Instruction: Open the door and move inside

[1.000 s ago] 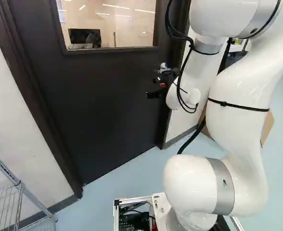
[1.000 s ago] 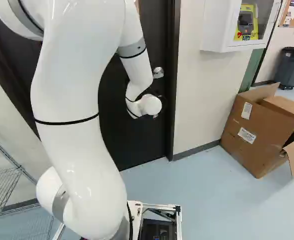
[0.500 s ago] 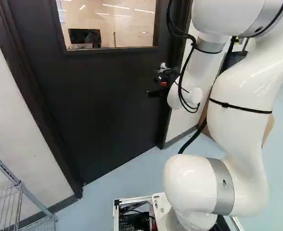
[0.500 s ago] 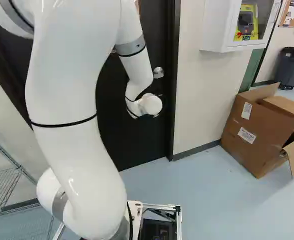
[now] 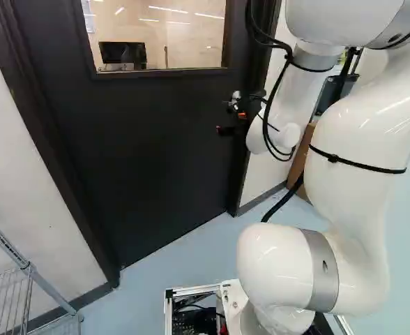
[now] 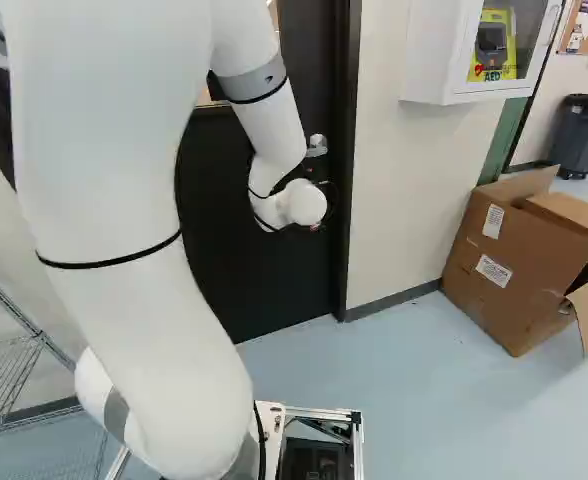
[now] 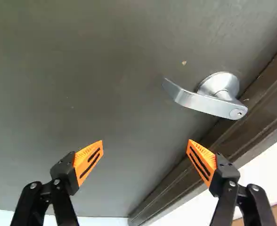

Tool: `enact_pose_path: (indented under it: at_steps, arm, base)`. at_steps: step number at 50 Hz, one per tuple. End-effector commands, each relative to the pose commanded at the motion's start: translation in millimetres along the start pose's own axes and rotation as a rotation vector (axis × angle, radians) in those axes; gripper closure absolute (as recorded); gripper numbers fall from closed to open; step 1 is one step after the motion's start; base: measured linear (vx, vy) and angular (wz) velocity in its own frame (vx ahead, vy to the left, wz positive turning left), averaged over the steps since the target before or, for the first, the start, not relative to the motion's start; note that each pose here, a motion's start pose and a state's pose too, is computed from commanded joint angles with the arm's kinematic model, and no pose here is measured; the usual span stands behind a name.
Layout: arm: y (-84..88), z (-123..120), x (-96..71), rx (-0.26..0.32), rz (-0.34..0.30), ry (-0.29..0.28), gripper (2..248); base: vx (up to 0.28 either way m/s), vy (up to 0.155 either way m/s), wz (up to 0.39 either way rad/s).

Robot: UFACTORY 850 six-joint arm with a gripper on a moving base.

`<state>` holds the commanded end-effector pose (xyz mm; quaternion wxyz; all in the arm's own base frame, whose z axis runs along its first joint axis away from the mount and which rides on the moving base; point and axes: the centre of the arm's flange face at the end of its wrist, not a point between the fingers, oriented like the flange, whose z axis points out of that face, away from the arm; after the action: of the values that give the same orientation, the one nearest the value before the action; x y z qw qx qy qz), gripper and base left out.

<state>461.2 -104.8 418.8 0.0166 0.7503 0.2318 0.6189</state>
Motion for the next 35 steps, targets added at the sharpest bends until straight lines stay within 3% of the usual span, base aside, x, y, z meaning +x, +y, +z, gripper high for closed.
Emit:
enact_pose_path:
  at_steps: [35]
  arm:
    - [11.2, -12, 35.8, -0.034, -0.046, 0.062, 3]
  base:
    - [0.0, 0.0, 0.0]
